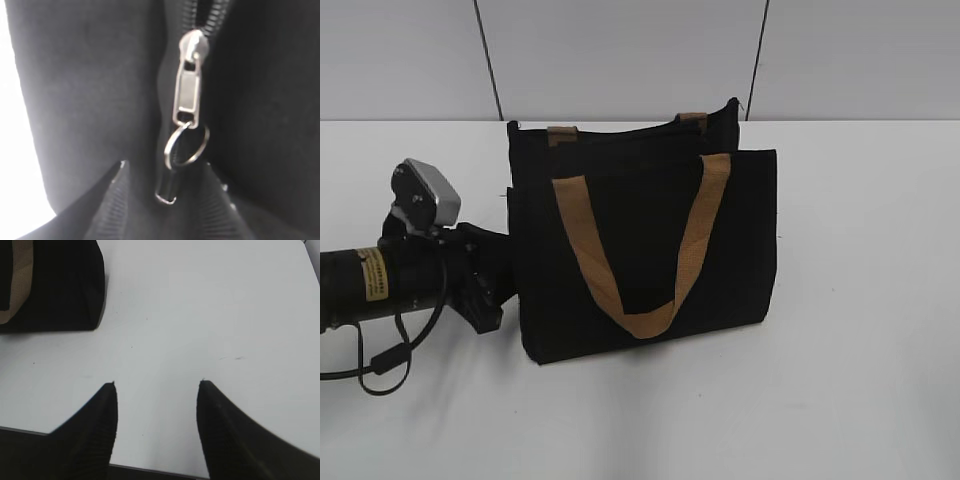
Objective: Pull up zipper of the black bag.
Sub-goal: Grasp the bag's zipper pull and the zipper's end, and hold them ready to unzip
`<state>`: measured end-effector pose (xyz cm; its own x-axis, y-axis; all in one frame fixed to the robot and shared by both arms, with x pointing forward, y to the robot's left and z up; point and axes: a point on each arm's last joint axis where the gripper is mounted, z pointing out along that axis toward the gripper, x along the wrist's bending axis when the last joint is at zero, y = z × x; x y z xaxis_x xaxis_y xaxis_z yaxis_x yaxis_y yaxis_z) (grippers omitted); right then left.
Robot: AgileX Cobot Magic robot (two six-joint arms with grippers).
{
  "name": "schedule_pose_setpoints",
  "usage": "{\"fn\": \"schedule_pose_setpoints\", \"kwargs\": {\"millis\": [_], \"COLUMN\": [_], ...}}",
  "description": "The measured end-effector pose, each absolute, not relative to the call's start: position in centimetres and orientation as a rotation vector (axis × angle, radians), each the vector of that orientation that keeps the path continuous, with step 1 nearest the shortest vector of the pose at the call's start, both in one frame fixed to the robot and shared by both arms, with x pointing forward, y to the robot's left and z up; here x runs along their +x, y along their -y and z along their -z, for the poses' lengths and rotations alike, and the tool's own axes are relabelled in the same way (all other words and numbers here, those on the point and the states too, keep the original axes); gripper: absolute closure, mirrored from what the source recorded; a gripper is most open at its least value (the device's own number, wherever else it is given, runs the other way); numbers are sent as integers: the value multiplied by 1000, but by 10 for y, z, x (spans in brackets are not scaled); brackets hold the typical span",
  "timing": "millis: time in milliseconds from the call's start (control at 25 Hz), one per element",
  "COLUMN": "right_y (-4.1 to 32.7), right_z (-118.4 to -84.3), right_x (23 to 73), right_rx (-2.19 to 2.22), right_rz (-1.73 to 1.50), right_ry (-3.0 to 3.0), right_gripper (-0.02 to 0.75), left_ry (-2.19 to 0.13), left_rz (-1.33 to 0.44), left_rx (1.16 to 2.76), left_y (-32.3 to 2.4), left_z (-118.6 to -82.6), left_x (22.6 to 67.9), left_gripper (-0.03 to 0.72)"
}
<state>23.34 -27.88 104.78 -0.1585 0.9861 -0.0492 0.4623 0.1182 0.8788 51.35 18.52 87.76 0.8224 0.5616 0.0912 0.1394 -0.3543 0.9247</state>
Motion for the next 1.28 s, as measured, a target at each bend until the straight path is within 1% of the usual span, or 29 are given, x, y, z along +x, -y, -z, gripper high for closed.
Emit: {"fn": "schedule_pose_setpoints", "kwargs": {"millis": [160,360,520,600,680,760,880,1120,1280], "right_y": [279,279,279,279,279,279,279,279,279], "right_z": [-1048,-1048,-1048,-1048,-1048,-1048,-1048,-1048,-1048], "right_x": [233,233,233,233,233,233,233,233,233], "right_rx": [1419,1419,1419,1419,1419,1419,1419,1420,1420], "right_rz": [-975,-975,-975,-975,-975,-975,-975,-975,-975], "right_ry": [-1715,-1715,-1715,-1715,-1715,-1715,-1715,-1715,-1715], "right_gripper": [337,337,337,337,337,337,337,337,337], "left_ry": [-529,-527,-521,-519,-522,-543,-600,-725,-788], "left_rz": [-476,-474,-476,-477,-475,-465,-438,-369,-371], "left_rx": [1913,1915,1898,1892,1886,1877,1863,1847,1864], "left_y": [-185,-185,-184,-184,-184,-184,-185,-186,-190], "left_z": [-876,-875,-877,-877,-878,-878,-877,-876,-889], "left_x": [513,513,513,513,513,514,514,514,514], "left_gripper": [397,487,529,561,620,653,665,666,666]}}
